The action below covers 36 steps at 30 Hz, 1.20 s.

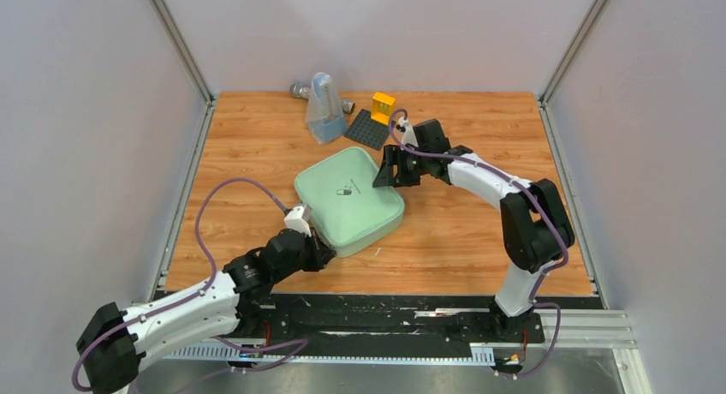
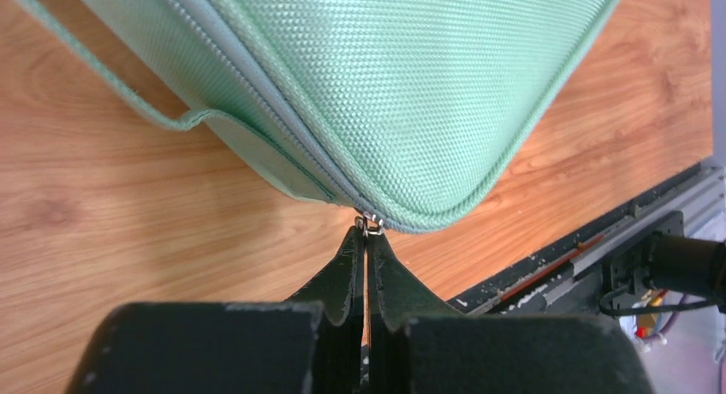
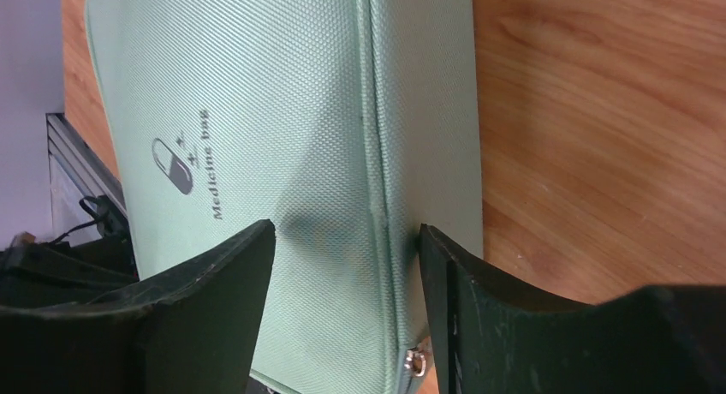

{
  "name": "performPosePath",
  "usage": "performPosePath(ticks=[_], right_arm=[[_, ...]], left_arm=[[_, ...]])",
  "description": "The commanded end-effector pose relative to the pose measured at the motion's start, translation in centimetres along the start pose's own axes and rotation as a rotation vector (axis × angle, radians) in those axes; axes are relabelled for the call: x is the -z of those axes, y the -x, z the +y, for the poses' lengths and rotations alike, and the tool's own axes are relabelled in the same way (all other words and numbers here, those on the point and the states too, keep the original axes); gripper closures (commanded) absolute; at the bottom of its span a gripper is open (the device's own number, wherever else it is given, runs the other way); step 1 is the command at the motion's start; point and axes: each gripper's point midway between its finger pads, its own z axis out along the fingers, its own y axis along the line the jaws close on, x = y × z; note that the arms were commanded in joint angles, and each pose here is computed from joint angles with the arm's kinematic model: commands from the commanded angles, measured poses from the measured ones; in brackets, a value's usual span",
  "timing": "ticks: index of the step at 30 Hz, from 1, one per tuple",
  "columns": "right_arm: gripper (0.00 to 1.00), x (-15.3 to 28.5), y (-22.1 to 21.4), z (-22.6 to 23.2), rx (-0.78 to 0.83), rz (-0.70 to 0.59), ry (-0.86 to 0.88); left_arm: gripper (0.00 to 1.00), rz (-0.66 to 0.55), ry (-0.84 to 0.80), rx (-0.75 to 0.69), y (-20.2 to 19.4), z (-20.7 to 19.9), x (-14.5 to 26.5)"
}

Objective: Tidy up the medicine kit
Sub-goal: Zip the medicine box at the center of the board.

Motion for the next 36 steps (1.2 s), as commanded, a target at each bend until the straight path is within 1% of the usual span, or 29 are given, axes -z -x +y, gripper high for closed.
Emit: performPosePath(ticks=[1, 4, 6, 9, 11, 13, 15, 17, 18, 20, 24, 26, 29, 32, 36], right_arm=[[0.4, 0.3, -2.9, 5.7, 0.077, 0.093, 0.223], [0.45, 1.4, -6.2, 6.8, 0.132, 0.125, 0.258], [0.49, 2.6, -7.8, 6.9, 0.145, 0.124, 0.275], [0.51, 4.4, -9.4, 7.3, 0.19, 0.113, 0.313], [0.5, 5.0, -9.6, 7.0, 0.211, 0.091, 0.298], [0.45, 5.0, -9.5, 6.3, 0.232, 0.065, 0.26], [0.42, 5.1, -9.1, 5.8, 0.238, 0.039, 0.223], [0.34, 5.3, -8.9, 4.8, 0.239, -0.012, 0.166], [0.33, 5.6, -8.3, 4.5, 0.249, -0.059, 0.143], [0.29, 6.0, -9.1, 3.5, 0.272, -0.12, 0.122], [0.27, 7.7, -10.0, 4.3, 0.426, -0.288, 0.225], [0.28, 8.5, -9.6, 3.8, 0.44, -0.376, 0.196], [0.31, 9.0, -9.4, 2.8, 0.49, -0.458, 0.152], [0.35, 8.6, -9.3, 1.8, 0.503, -0.46, 0.113], [0.39, 7.2, -10.0, 2.6, 0.574, -0.392, 0.186]], left_arm=[[1.0, 0.031, 0.08, 0.02, -0.2, 2.7, 0.1], [1.0, 0.004, 0.105, 0.032, 1.5, 3.5, 0.1], [1.0, 0.004, 0.12, 0.039, 2.3, 3.9, -0.1], [1.0, 0.001, 0.138, 0.044, 3.8, 4.4, -0.2], [1.0, -0.003, 0.143, 0.033, 4.5, 4.5, -0.4], [1.0, 0.006, 0.133, 0.016, 4.8, 4.3, -0.6], [1.0, 0.01, 0.146, 0.007, 5.1, 4.5, -0.6], [1.0, 0.011, 0.149, 0.002, 5.3, 4.7, -0.7], [1.0, 0.011, 0.147, 0.001, 5.5, 4.7, -0.7], [1.0, 0.01, 0.151, -0.009, 5.9, 4.9, -0.7], [1.0, 0.012, 0.16, -0.023, 6.9, 5.5, -0.7], [1.0, 0.009, 0.17, -0.021, 7.6, 6.1, -0.8], [1.0, 0.028, 0.179, -0.024, 7.8, 6.7, -1.2], [1.0, 0.035, 0.176, -0.024, 8.2, 6.9, -1.5], [1.0, 0.046, 0.176, -0.032, 8.6, 7.1, -2.1]])
